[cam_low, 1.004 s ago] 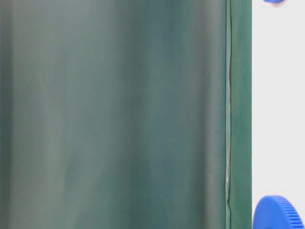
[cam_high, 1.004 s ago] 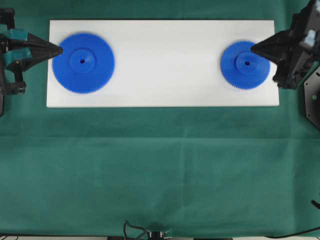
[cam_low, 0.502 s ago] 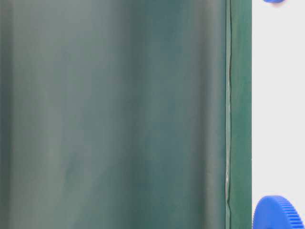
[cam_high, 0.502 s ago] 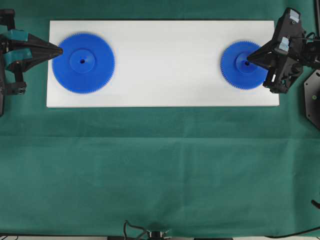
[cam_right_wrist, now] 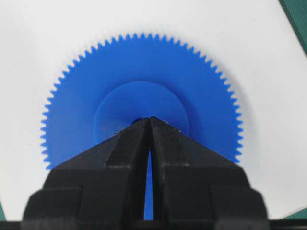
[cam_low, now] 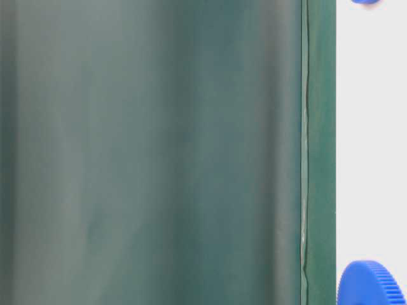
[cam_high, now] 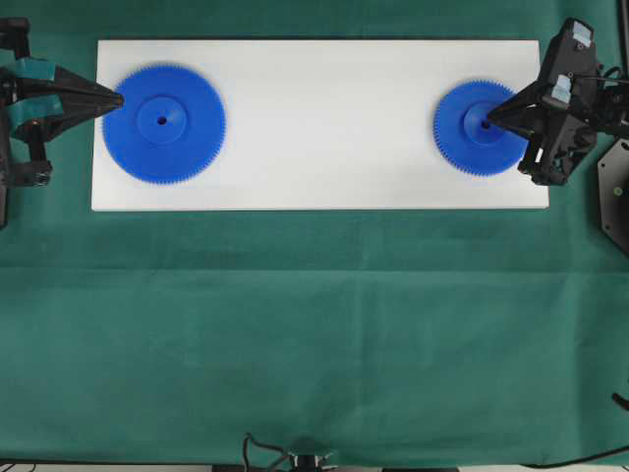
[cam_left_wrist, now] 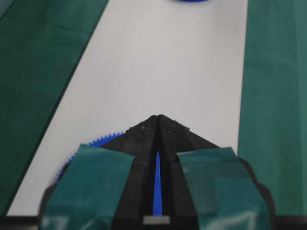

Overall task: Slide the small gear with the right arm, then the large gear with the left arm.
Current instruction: 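Lower the right gripper onto the hub of the small blue gear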

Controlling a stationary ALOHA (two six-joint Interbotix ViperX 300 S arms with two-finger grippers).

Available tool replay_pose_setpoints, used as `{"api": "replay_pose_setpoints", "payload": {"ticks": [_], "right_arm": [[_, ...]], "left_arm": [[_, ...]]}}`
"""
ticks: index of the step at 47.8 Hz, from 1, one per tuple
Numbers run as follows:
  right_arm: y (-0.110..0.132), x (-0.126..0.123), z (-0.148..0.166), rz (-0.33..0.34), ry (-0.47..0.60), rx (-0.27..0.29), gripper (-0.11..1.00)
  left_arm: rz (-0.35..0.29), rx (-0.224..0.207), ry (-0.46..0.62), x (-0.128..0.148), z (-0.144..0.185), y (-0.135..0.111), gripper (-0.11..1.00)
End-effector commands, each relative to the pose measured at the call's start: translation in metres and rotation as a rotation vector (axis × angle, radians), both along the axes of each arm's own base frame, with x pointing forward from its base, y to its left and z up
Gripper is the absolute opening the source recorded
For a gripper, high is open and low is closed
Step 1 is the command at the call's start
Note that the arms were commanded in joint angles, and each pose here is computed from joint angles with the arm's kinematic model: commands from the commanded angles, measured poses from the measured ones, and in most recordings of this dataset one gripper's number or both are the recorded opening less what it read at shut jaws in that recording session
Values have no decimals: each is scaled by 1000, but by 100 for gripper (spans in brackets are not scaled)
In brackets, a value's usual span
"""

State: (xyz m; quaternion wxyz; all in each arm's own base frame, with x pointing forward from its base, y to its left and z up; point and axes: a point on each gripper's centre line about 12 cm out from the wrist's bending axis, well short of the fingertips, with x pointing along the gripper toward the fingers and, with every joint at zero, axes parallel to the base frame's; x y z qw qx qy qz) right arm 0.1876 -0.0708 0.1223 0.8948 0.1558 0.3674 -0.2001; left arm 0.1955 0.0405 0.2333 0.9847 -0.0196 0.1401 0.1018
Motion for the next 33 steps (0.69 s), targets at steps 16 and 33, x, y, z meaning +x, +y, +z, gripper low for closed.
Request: {"api": "replay_pose_setpoints", "payload": {"ticks": [16,33], "right_arm": [[3,9,-11,23,15,4,53],[8,9,-15,18,36,43,53]], "left_arm": [[3,3,-12,2,5,1,0],[3,3,-14,2,5,1,0]]}}
